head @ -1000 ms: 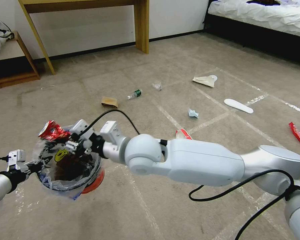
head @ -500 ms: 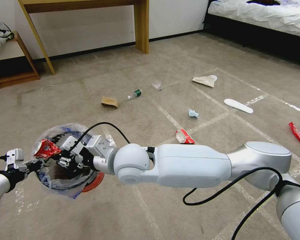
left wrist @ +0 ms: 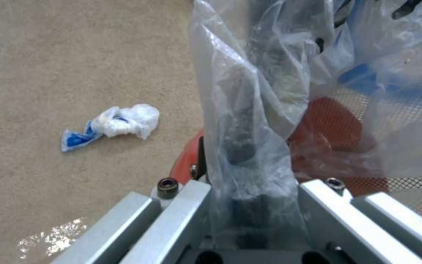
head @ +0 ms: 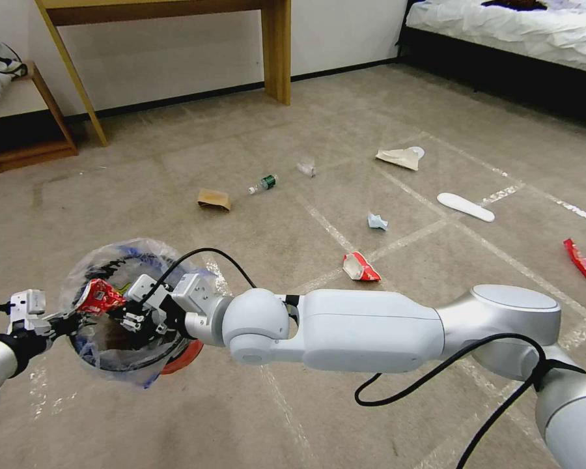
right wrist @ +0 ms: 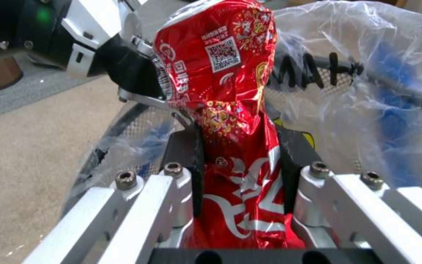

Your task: Pick up the trash bin and place the garbage on the floor into it.

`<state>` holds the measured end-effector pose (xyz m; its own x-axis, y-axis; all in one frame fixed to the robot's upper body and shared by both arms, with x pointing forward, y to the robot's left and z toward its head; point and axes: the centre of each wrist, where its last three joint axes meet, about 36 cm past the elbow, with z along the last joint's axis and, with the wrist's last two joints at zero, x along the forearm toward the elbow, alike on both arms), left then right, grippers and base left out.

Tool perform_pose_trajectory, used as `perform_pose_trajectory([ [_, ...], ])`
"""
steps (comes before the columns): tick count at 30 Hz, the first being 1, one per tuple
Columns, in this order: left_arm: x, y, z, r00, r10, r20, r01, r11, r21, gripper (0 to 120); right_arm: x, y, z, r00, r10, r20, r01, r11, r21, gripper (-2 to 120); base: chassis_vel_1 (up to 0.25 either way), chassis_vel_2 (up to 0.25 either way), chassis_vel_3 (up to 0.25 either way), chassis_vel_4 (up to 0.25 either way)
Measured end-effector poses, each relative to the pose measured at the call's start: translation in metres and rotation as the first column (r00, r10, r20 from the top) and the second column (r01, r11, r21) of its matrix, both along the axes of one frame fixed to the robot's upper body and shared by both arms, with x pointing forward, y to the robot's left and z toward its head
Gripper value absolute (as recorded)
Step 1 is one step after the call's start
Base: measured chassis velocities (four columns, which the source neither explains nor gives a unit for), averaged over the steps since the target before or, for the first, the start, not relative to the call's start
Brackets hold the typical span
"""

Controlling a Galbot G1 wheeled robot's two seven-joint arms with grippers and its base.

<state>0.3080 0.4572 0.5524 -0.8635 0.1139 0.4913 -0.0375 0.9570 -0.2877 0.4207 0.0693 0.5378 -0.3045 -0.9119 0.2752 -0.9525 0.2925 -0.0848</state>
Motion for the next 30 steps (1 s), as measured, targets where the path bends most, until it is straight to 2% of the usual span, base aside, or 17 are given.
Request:
perform_pose_trajectory([
  [14,0.0,0.001,-0.005,1.0,0.009,-0.004,-0.009,1.0,-0.01,1,0.003,-0.006,-0.008,1.0,-0.013,0.005,0.013,1.0,-0.007,26,0.0,0.0,0.0,0.0],
  [16,0.0,0.001,-0.005,1.0,0.01,-0.005,-0.01,1.0,-0.011,1,0.003,-0.006,-0.01,1.0,-0.014,0.005,0.014,1.0,-0.008,36,0.0,0.0,0.0,0.0],
  [19,-0.001,0.001,-0.005,1.0,0.011,-0.005,-0.011,1.0,-0.012,1,0.003,-0.007,-0.01,1.0,-0.014,0.005,0.015,1.0,-0.008,41,0.0,0.0,0.0,0.0],
  [21,-0.001,0.001,-0.006,1.0,0.012,-0.006,-0.012,1.0,-0.015,1,0.004,-0.007,-0.01,1.0,-0.014,0.007,0.014,1.0,-0.009,54,0.0,0.0,0.0,0.0],
  [23,-0.001,0.001,-0.007,1.0,0.013,-0.006,-0.013,1.0,-0.015,1,0.004,-0.007,-0.01,1.0,-0.014,0.007,0.014,1.0,-0.009,57,0.0,0.0,0.0,0.0],
  [25,-0.001,0.001,-0.008,1.0,0.014,-0.007,-0.014,1.0,-0.017,1,0.004,-0.007,-0.011,1.0,-0.013,0.008,0.013,1.0,-0.008,69,0.0,0.0,0.0,0.0],
  [26,-0.001,0.001,-0.008,1.0,0.014,-0.007,-0.014,1.0,-0.017,1,0.004,-0.007,-0.011,1.0,-0.013,0.008,0.013,1.0,-0.008,69,0.0,0.0,0.0,0.0],
  [30,-0.002,0.002,-0.009,1.0,0.017,-0.009,-0.017,1.0,-0.019,1,0.005,-0.008,-0.011,1.0,-0.014,0.01,0.014,1.0,-0.007,85,0.0,0.0,0.0,0.0],
])
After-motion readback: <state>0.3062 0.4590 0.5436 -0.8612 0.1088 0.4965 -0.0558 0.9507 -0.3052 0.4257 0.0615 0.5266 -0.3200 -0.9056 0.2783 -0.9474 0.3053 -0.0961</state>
